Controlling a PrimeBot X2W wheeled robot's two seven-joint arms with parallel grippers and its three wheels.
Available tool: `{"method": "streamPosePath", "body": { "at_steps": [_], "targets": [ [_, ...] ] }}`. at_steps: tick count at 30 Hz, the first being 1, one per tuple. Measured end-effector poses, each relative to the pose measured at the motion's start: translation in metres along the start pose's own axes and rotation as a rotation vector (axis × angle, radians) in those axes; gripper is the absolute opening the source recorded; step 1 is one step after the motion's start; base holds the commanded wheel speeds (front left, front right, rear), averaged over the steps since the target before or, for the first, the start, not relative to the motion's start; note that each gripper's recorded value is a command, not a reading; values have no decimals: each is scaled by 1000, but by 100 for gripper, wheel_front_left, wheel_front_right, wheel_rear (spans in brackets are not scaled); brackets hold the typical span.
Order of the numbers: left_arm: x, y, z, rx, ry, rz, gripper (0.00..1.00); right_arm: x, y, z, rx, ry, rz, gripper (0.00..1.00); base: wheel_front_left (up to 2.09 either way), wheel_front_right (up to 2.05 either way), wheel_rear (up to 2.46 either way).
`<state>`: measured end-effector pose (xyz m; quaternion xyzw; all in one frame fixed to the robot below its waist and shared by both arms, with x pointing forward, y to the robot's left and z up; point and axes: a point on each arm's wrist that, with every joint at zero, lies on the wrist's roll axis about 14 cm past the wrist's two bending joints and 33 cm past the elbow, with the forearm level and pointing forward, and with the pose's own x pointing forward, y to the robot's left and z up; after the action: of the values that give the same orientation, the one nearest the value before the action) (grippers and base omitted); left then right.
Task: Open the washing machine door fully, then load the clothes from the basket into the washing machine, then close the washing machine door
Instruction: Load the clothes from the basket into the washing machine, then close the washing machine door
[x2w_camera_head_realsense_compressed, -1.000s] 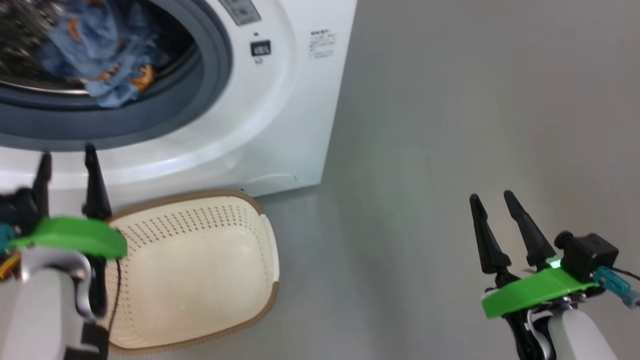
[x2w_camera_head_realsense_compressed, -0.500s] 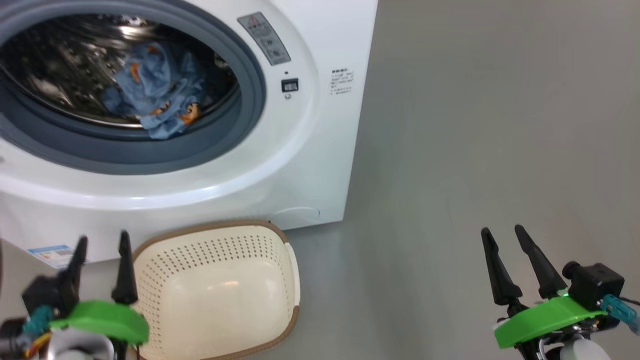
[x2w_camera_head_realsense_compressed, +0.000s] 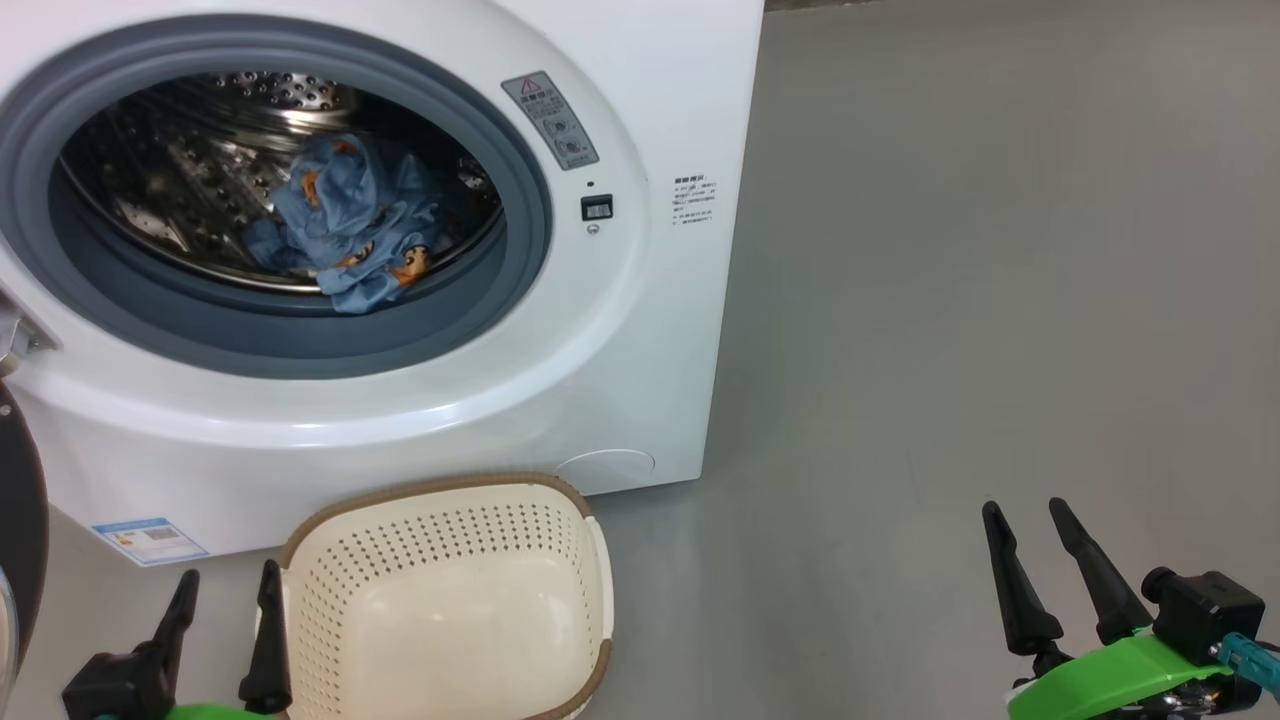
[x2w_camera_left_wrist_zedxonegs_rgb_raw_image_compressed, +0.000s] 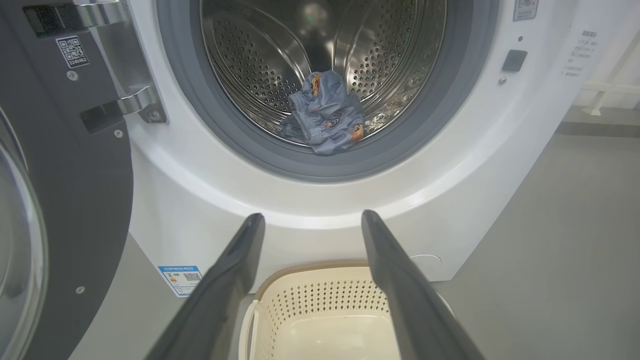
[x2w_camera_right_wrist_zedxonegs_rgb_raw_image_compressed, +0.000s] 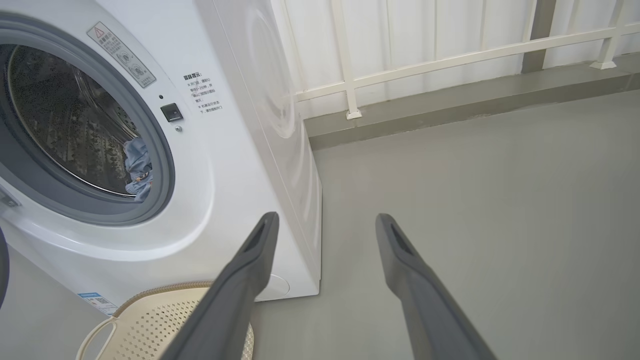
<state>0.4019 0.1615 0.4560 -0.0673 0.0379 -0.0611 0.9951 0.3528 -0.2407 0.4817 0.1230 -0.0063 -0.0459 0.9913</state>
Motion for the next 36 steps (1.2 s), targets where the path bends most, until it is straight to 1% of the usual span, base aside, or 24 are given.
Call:
{"method": "streamPosePath", "body": {
  "at_steps": [30, 36],
  "targets": [
    [-6, 3, 6, -13, -21, 21, 100, -3, 1, 2, 3, -6, 2, 100, 0, 0, 0],
    [-6, 9, 8, -18, -29, 44, 100, -4, 1, 3, 4, -12, 1, 100, -46, 46, 0]
  ]
}}
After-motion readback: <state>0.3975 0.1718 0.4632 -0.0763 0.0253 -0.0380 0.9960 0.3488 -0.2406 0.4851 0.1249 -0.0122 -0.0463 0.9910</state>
